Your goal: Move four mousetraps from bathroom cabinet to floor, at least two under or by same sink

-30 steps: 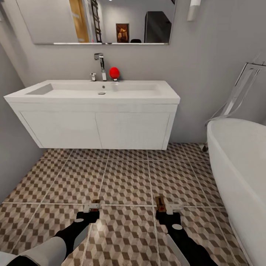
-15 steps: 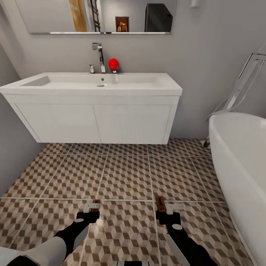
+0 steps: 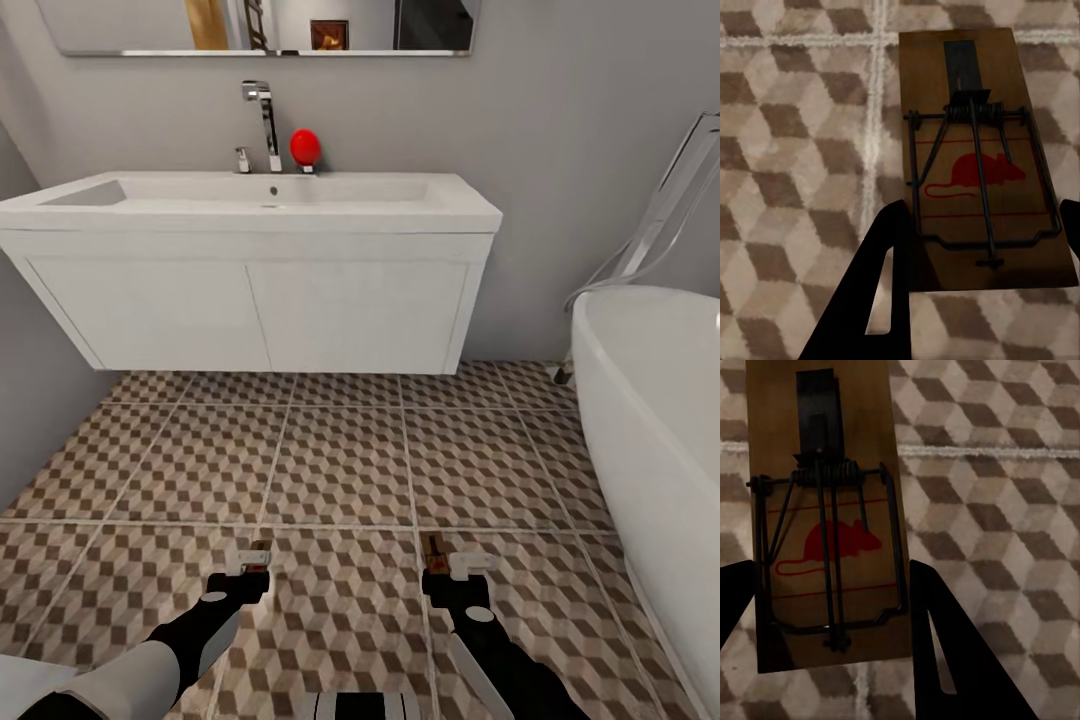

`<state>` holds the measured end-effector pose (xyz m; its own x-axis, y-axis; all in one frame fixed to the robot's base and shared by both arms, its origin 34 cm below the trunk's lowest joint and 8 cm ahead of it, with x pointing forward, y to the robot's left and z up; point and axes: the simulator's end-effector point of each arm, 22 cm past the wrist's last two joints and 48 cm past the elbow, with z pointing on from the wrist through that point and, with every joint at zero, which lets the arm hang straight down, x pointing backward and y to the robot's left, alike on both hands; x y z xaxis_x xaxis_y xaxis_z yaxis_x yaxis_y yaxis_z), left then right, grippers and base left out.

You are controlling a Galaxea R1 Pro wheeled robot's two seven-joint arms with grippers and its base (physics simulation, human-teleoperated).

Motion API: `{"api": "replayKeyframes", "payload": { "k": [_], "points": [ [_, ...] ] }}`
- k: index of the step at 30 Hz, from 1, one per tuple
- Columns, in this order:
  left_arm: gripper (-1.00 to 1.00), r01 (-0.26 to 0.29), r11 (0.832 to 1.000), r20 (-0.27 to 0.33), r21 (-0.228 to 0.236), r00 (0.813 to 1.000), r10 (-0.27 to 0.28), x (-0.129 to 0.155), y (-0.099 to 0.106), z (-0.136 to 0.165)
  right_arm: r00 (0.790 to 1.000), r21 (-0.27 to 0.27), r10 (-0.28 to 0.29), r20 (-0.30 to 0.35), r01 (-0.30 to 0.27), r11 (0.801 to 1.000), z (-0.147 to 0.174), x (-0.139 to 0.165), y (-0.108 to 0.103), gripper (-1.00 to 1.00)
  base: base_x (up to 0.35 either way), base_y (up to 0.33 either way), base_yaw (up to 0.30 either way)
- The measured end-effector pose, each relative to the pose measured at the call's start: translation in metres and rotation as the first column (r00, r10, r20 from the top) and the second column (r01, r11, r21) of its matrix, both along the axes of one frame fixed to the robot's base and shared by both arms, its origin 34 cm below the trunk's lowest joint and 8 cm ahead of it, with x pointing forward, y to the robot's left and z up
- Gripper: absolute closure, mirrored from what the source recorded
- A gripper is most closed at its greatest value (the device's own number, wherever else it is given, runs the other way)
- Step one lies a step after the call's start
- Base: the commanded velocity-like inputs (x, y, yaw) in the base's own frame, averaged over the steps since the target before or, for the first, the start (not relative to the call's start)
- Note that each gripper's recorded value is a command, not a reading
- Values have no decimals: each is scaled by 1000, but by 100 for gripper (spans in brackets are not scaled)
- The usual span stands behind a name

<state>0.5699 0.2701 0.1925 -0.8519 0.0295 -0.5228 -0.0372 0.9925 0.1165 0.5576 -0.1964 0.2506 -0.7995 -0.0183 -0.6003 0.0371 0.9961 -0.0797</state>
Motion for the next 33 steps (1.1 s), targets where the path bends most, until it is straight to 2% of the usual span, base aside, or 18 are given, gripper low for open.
{"api": "replayKeyframes", "payload": {
  "k": [13,18,23,28,31,33],
  "points": [
    [100,-1,1000,1,0,1000,1,-2,1,-2,1000,0,2,-1,-2,1000,-2,-1,0,100,0,0,0],
    [100,-4,1000,57,-1,998,4,9,2,4,1000,4,5,27,-5,1000,2,4,3,100,0,0,0],
    [100,-5,1000,100,-16,995,7,22,-3,13,996,-9,43,77,-43,999,13,14,16,100,0,0,0],
    [100,4,999,139,-39,990,1,47,-12,31,973,-64,130,189,-120,991,52,56,42,100,0,0,0],
    [100,27,997,119,-65,993,-19,64,-29,45,959,-86,164,231,-148,985,74,81,59,100,0,0,0],
    [100,48,996,82,-80,996,-42,71,-39,54,958,-100,179,223,-160,982,81,92,64,100,0,0,0]
  ]
}}
